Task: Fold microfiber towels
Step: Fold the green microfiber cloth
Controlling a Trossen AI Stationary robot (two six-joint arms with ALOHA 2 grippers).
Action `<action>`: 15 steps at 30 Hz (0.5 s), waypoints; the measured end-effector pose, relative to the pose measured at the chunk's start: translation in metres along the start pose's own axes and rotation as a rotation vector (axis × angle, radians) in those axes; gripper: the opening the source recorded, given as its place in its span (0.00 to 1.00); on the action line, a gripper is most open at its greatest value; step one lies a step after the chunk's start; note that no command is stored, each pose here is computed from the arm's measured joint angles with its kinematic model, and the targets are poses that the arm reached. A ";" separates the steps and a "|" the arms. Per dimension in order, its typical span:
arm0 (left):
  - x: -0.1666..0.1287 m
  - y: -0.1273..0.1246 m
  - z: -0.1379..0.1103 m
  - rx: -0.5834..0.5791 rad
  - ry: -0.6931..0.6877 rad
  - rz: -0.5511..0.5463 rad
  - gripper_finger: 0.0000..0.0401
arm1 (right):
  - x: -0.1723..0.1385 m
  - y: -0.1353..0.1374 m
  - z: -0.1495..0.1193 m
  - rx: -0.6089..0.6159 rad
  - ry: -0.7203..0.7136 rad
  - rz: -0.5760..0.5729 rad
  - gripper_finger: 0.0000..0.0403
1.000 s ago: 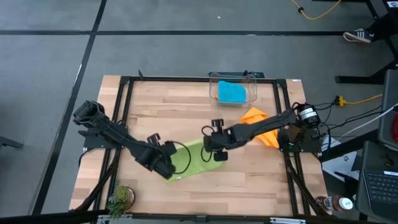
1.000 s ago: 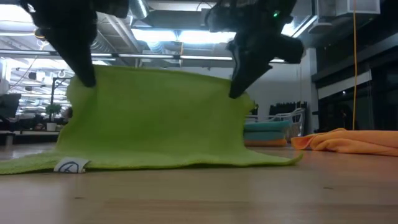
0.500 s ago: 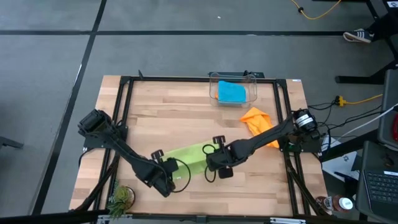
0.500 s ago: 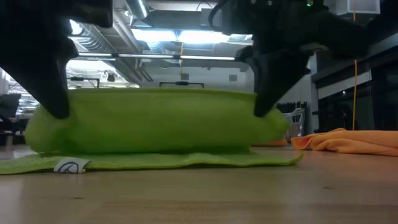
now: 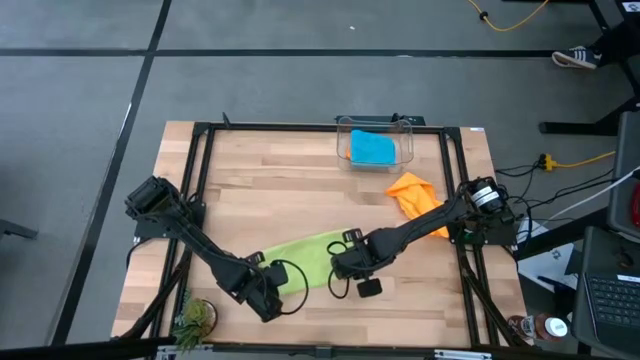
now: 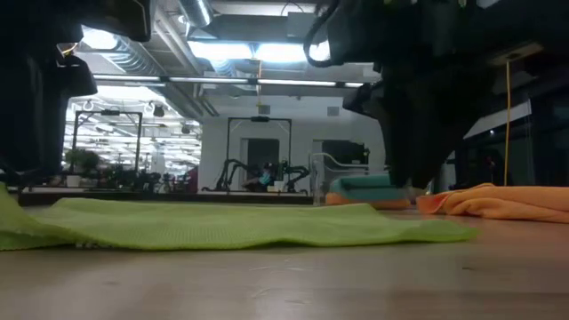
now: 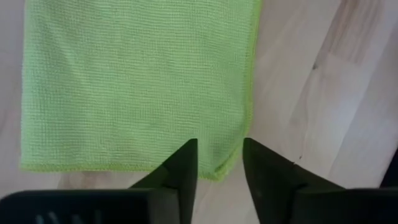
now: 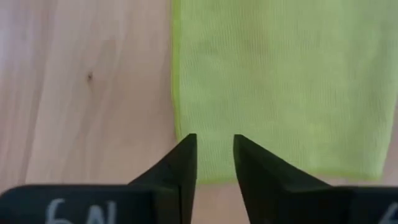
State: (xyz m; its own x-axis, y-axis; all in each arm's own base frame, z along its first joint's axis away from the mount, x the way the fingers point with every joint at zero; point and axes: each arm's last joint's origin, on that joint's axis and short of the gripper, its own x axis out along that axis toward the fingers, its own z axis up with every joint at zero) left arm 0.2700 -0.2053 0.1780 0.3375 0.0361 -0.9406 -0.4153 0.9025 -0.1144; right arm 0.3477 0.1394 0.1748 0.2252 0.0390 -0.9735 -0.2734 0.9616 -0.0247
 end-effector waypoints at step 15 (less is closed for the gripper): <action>-0.048 0.044 0.004 0.043 0.175 0.138 0.34 | -0.012 -0.004 0.009 0.348 -0.090 -0.208 0.29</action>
State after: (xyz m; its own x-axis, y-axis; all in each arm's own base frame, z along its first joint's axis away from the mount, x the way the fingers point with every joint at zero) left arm 0.2386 -0.1654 0.2192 0.1269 0.0888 -0.9879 -0.4094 0.9119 0.0293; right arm 0.3545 0.1380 0.1886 0.3272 -0.1572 -0.9318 0.1158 0.9853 -0.1256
